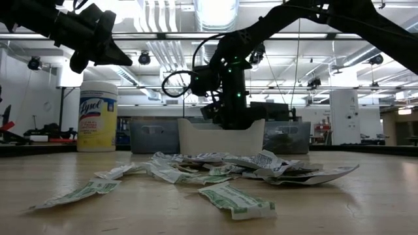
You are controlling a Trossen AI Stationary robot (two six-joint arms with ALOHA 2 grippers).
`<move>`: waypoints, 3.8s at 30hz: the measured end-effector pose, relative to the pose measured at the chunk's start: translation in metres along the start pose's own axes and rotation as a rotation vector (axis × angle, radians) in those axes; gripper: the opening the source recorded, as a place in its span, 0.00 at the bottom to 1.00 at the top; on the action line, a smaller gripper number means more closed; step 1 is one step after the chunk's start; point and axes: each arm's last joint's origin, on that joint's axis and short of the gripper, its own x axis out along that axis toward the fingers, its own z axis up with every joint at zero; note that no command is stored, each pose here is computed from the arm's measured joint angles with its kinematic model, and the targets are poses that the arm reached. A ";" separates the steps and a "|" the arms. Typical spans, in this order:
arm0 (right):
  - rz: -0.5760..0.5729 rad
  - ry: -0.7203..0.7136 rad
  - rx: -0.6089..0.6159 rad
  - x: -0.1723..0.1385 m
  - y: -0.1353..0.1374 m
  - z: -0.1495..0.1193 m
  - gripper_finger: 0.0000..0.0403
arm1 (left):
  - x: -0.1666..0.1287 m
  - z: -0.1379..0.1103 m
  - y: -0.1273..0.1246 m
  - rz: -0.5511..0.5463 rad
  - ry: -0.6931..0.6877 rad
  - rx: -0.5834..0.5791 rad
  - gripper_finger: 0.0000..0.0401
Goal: Pick & Place First Aid Supplies
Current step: Put the blue alcohol pad into the right black bin
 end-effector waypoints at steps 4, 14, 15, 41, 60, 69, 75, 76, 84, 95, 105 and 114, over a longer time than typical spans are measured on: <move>-0.001 -0.001 0.002 0.000 0.000 0.000 0.21 | 0.000 0.000 0.000 0.000 0.000 0.000 0.00; -0.027 -0.032 0.029 -0.008 -0.007 0.003 0.03 | 0.000 0.000 0.000 0.000 0.000 0.001 0.00; -0.026 -0.030 0.030 -0.008 -0.007 0.003 0.02 | 0.000 0.000 0.000 0.000 0.000 0.001 0.00; -0.204 -0.105 0.261 -0.123 -0.039 -0.030 0.02 | 0.000 0.000 0.000 0.000 -0.002 -0.002 0.00; 0.077 0.096 0.698 -0.055 -0.106 -0.145 0.02 | 0.000 0.000 0.000 -0.008 0.001 0.001 0.00; 0.027 0.034 0.672 -0.069 -0.113 -0.142 0.16 | 0.000 0.000 0.000 -0.008 0.001 0.002 0.00; -0.019 -0.027 0.713 -0.099 -0.113 -0.142 0.27 | 0.000 0.000 0.000 -0.011 0.002 0.003 0.00; -0.012 -0.033 0.727 -0.107 -0.110 -0.142 0.27 | 0.000 0.000 0.000 -0.016 0.005 0.003 0.00; 0.250 -0.284 0.635 -0.172 -0.055 -0.133 0.26 | 0.000 0.000 -0.001 -0.029 0.011 0.031 0.00; 0.345 -0.401 0.262 -0.197 0.055 -0.118 0.19 | 0.000 -0.001 -0.002 -0.079 0.031 0.054 0.00; 0.426 -0.538 0.029 -0.154 0.145 -0.084 0.16 | 0.000 -0.006 -0.004 -0.163 0.076 0.067 0.00; 0.490 -0.456 -0.093 -0.115 0.199 -0.045 0.20 | -0.002 -0.011 -0.007 -0.274 0.138 0.084 0.00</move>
